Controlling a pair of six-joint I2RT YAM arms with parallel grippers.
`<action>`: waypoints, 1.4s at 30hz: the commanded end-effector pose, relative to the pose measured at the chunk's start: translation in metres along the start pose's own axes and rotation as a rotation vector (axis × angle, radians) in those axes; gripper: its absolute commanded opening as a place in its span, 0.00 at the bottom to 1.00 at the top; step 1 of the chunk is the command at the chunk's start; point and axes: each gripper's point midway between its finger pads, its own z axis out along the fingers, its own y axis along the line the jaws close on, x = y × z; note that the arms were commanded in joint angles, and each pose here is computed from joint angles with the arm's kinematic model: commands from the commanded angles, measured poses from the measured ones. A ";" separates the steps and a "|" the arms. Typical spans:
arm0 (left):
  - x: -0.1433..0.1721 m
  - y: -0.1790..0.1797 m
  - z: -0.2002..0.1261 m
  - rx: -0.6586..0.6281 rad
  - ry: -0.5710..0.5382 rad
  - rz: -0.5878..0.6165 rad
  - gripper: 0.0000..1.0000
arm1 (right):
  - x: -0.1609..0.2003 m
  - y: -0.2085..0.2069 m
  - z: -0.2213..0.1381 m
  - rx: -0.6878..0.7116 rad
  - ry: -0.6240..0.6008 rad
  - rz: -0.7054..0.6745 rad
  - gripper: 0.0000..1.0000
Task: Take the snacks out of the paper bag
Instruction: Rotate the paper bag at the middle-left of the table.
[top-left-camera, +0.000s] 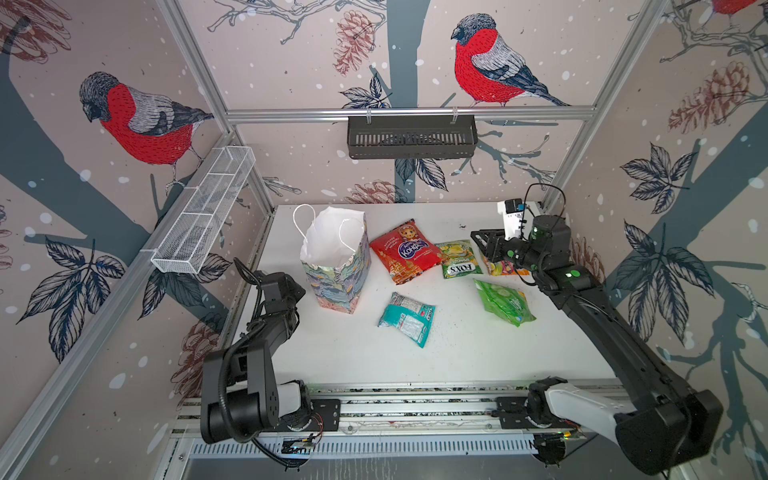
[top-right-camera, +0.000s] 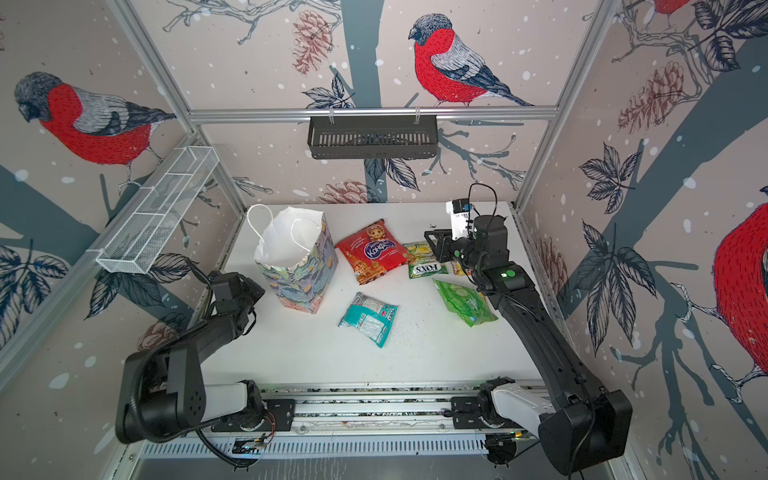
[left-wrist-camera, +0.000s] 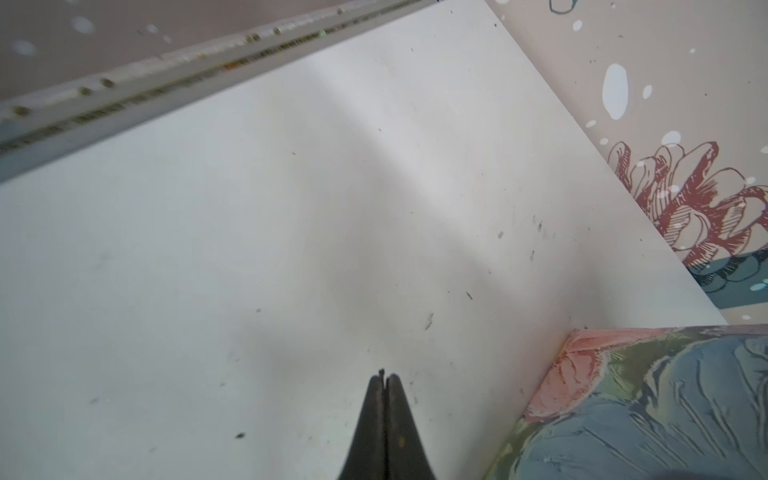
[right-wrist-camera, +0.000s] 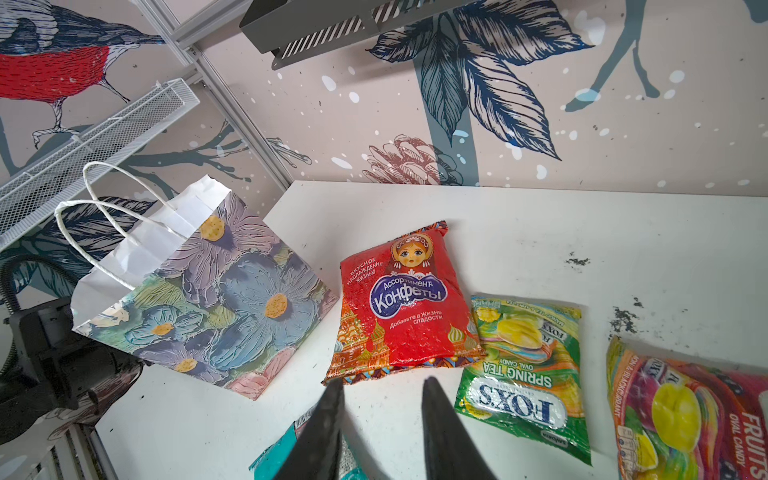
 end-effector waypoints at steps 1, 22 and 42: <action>0.007 -0.035 0.014 0.168 0.089 -0.005 0.00 | -0.006 -0.009 -0.004 0.035 -0.017 0.012 0.34; 0.070 -0.069 0.028 0.401 0.377 0.007 0.00 | -0.007 -0.054 0.001 0.121 -0.034 0.092 0.34; -0.058 -0.109 0.029 0.409 -0.107 0.357 0.17 | 0.011 -0.122 -0.007 0.261 -0.084 0.170 0.42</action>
